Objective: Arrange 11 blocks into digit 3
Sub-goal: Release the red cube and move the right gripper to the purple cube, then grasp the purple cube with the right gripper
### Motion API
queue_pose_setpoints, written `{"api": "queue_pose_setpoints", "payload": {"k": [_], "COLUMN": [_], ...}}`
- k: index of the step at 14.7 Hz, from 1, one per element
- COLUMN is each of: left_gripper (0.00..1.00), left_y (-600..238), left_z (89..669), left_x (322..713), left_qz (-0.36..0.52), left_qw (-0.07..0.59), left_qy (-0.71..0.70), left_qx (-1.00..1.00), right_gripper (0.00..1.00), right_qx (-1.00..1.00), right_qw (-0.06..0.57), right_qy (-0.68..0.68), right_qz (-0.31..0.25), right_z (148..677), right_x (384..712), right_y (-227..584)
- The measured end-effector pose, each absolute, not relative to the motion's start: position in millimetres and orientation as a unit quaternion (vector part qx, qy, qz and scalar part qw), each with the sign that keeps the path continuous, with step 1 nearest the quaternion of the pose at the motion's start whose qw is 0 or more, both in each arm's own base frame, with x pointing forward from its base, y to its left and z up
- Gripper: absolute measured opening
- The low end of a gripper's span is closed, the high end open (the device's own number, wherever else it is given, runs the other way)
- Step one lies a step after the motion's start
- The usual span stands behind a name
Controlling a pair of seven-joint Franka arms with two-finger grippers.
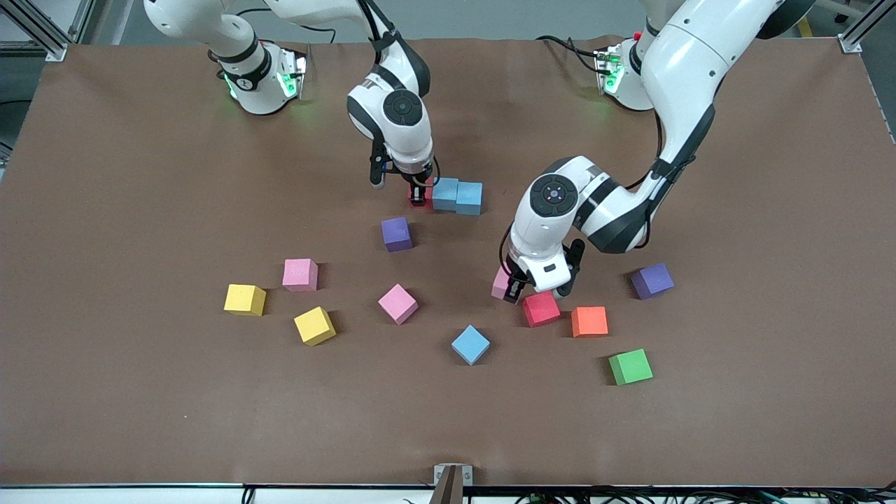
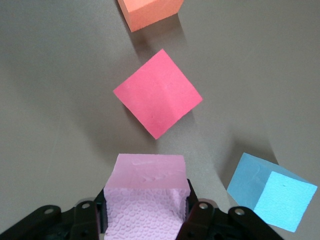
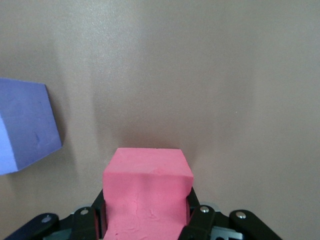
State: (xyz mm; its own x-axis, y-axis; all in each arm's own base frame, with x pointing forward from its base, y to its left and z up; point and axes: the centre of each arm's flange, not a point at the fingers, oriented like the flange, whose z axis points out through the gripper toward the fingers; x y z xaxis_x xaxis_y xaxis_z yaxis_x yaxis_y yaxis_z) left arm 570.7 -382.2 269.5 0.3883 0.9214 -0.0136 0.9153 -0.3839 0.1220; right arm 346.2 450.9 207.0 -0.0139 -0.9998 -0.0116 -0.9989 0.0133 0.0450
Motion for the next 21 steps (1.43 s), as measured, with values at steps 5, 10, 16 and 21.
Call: {"api": "queue_pose_setpoints", "payload": {"k": [5,10,16,21], "left_gripper": [0.55,0.55,0.55,0.55], "left_y": [-381,-378,-378,-378], "left_z": [275,283,284,285], "left_x": [572,579,579,580], "left_qz": [0.031,0.034,0.034,0.035], "left_qw": [0.057,0.044,0.043,0.045], "left_qy": [0.553,0.558,0.558,0.559], "left_qx": [0.831,0.828,0.828,0.828], "right_gripper": [1.0,1.0,1.0,1.0], "right_qx": [0.702,0.704,0.72,0.768], "right_qw": [0.018,0.023,0.029,0.007], "right_qy": [-0.712,-0.709,-0.693,-0.639], "right_qz": [-0.019,-0.019,-0.026,-0.028], "right_z": [198,203,249,276], "right_x": [345,347,352,418], "right_y": [450,453,454,403]}}
